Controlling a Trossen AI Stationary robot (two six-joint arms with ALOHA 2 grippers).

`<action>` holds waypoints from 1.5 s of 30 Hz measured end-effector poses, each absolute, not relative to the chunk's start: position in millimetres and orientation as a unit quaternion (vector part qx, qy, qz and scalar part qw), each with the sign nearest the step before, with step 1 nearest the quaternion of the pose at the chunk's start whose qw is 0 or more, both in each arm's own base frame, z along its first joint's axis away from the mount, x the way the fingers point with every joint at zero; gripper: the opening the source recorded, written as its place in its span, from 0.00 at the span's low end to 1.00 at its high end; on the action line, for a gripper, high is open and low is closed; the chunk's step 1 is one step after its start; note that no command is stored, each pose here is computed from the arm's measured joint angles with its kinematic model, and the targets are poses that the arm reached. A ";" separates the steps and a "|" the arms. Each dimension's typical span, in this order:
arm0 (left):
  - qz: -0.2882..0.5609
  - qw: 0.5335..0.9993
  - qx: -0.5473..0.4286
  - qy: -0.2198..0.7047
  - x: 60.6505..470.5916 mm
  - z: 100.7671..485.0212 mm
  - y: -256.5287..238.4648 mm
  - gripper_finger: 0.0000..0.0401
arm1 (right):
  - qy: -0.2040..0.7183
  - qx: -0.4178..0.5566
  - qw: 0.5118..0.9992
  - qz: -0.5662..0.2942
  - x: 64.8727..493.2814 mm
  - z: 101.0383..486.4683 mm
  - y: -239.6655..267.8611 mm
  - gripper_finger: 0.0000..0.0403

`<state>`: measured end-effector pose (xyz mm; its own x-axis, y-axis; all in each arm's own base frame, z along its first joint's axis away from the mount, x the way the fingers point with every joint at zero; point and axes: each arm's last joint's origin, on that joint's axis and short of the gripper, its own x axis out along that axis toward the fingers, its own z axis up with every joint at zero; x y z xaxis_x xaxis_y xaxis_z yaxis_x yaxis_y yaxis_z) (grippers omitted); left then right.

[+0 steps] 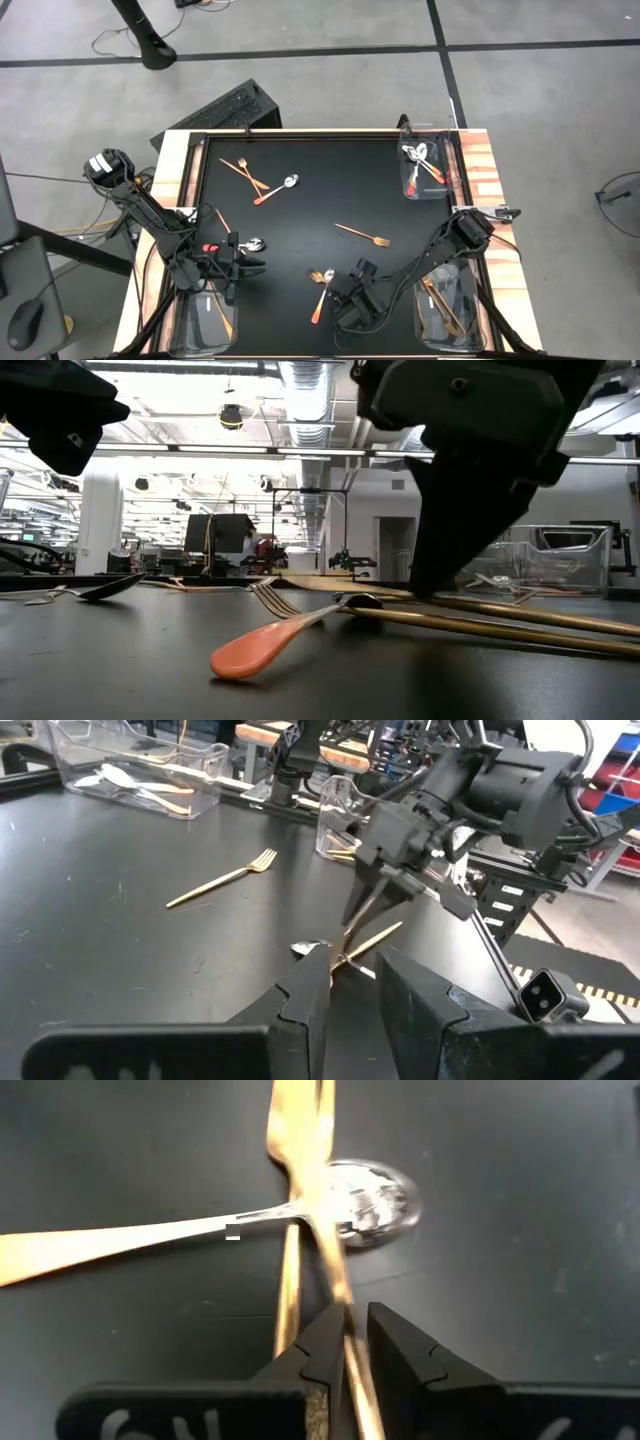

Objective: Sort silverware by color (type)
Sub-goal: Put the gold table knife into the bottom left transparent bin

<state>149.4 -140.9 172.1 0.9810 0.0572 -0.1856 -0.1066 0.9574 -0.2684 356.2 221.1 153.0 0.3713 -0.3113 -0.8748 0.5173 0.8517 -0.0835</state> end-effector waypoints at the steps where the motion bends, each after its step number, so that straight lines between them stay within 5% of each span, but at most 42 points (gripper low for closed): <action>1: 0.041 0.985 -0.140 0.089 149.4 172.0 -140.9 0.18 | 0.502 0.101 0.821 -0.252 355.6 153.2 221.4 0.18; 34: 0.044 0.986 -0.135 0.093 149.1 170.7 -140.5 0.18 | 0.578 0.070 0.781 -0.228 344.7 148.2 217.4 0.18; 45: 0.053 0.984 -0.143 0.089 149.1 170.9 -140.0 0.18 | 0.606 0.061 0.773 -0.177 345.6 146.9 219.5 0.36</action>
<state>149.1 -140.0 170.9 0.9785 0.0795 -0.1905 -0.1303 0.9537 -0.2712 345.6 219.5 146.9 0.2033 -0.1992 -0.9586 0.3472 0.9301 -0.1197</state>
